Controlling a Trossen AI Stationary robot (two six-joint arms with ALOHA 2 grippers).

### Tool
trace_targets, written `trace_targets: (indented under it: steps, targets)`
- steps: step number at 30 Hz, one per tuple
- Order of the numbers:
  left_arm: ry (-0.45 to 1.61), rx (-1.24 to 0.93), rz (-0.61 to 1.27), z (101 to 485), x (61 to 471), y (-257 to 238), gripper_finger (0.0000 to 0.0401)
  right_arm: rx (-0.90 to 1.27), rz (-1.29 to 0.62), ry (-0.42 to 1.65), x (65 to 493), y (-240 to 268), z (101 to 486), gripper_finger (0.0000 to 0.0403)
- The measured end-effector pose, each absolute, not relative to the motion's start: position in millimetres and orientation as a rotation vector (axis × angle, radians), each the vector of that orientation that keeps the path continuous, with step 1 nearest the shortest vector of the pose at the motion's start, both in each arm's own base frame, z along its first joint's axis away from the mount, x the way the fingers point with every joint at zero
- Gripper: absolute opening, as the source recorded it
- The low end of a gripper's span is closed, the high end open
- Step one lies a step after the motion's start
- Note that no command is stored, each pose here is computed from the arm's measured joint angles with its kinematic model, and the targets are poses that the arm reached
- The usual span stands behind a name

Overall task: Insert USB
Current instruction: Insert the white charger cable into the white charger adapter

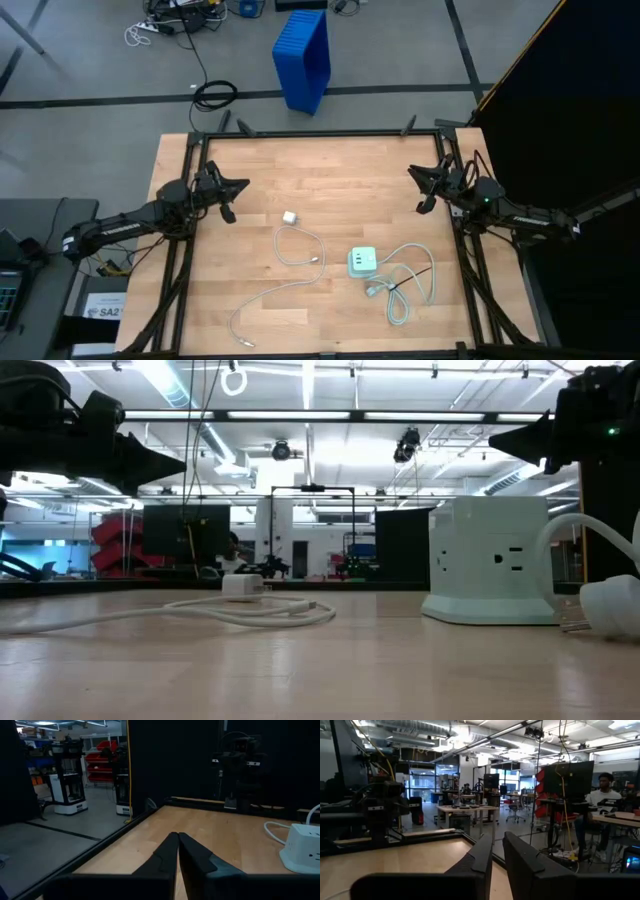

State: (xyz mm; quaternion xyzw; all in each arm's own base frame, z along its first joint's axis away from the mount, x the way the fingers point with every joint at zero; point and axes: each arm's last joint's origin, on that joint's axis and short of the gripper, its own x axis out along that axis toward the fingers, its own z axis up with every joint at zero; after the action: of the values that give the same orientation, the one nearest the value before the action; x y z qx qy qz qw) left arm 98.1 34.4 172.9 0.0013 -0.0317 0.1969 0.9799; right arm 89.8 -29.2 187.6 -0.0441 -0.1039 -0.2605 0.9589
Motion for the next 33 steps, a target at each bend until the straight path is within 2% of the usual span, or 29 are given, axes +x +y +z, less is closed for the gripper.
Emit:
trace_targets:
  steps: [8, 11, 13, 16, 18, 23, 27, 33]
  targets:
    - [-0.071, 0.002, 0.396, 173.6, 98.0, 34.4, 0.0000, -0.089, -0.528, -0.210, 89.8, -29.2, 187.6, 0.0040]
    - [-0.217, -0.055, 0.387, 186.4, 96.4, 33.8, 0.0000, -0.089, -0.528, -0.210, 89.8, -29.2, 187.5, 0.0040]
    - [-0.310, -0.211, 0.359, 193.2, 94.9, 33.3, 0.0000, -0.089, -0.528, -0.211, 89.8, -29.2, 187.7, 0.0038]
    - [-0.491, -0.579, 0.248, 205.1, 91.5, 32.0, 0.0000, -0.089, -0.528, -0.211, 89.8, -29.2, 187.7, 0.0034]
    - [-0.533, -0.664, 0.122, 211.6, 89.9, 28.3, 0.0000, -0.089, -0.528, -0.212, 89.8, -29.2, 187.7, 0.0031]
    - [-0.376, -0.582, -0.148, 208.4, 96.9, 14.0, 0.0000, -0.089, -0.528, -0.214, 89.8, -29.2, 188.0, 0.0025]
    - [-0.372, -0.430, -0.167, 214.6, 99.7, 9.0, 0.0000, -0.089, -0.528, -0.215, 89.8, -29.2, 188.0, 0.0024]
    - [-0.373, -0.184, -0.129, 252.5, 102.0, 8.1, 0.0000, -0.089, -0.528, -0.218, 89.7, -29.2, 188.3, 0.0032]
